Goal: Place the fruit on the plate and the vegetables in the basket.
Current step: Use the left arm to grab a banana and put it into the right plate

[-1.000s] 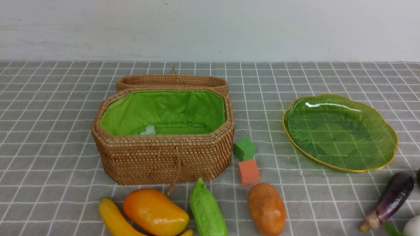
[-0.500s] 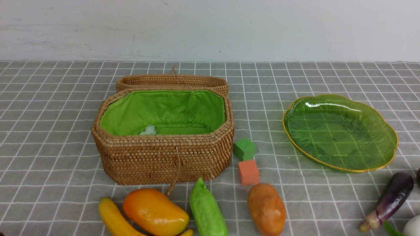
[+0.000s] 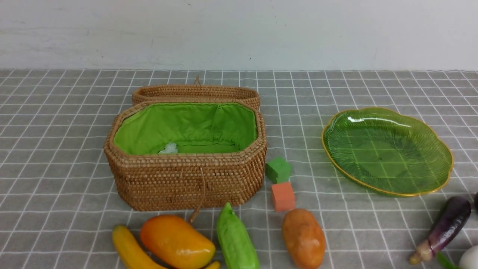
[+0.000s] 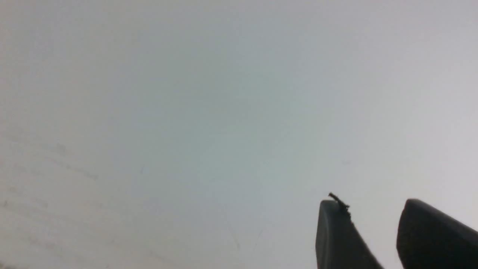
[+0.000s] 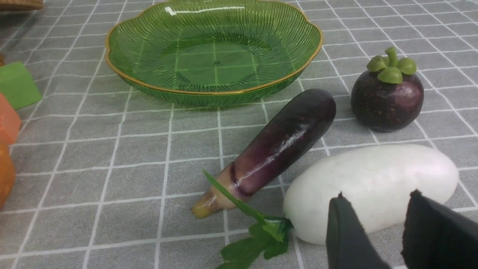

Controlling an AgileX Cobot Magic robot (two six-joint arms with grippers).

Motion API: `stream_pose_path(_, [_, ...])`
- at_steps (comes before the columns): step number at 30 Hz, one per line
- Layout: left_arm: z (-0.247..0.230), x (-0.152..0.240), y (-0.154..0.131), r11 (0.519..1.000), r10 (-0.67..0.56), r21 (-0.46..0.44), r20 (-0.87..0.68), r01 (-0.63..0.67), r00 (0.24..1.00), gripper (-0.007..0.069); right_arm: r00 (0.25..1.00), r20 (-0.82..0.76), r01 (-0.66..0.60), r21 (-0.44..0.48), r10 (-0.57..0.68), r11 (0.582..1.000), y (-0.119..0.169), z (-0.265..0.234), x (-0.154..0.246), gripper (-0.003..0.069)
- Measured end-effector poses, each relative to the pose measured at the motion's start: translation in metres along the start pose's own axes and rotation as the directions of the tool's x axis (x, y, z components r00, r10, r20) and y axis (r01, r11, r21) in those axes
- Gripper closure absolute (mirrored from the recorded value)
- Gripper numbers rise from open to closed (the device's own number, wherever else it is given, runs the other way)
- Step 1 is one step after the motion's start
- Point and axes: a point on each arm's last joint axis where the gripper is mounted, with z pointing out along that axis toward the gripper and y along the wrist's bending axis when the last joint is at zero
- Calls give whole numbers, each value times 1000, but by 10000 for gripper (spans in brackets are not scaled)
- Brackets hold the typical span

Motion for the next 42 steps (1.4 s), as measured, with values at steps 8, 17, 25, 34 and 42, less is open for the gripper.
stream_pose_path(8, [51,-22,-10,987,-28,-155,-352,-28,935,386,1000,0,0,0,0,1000,0,0,0,419])
stream_pose_path(17, [88,61,26,907,-244,-396,-770,-141,590,386,1000,0,0,0,0,1000,0,0,0,419])
stream_pose_path(25, [102,109,37,854,-430,-488,-858,-182,280,345,1000,0,0,0,0,1000,0,0,0,419])
stream_pose_path(34, [111,167,30,899,-404,-405,-914,-166,41,93,1000,0,0,0,0,1000,0,0,0,419])
stream_pose_path(42, [108,226,32,832,-531,-500,-843,-241,-86,6,1000,0,0,0,0,1000,0,0,0,419])
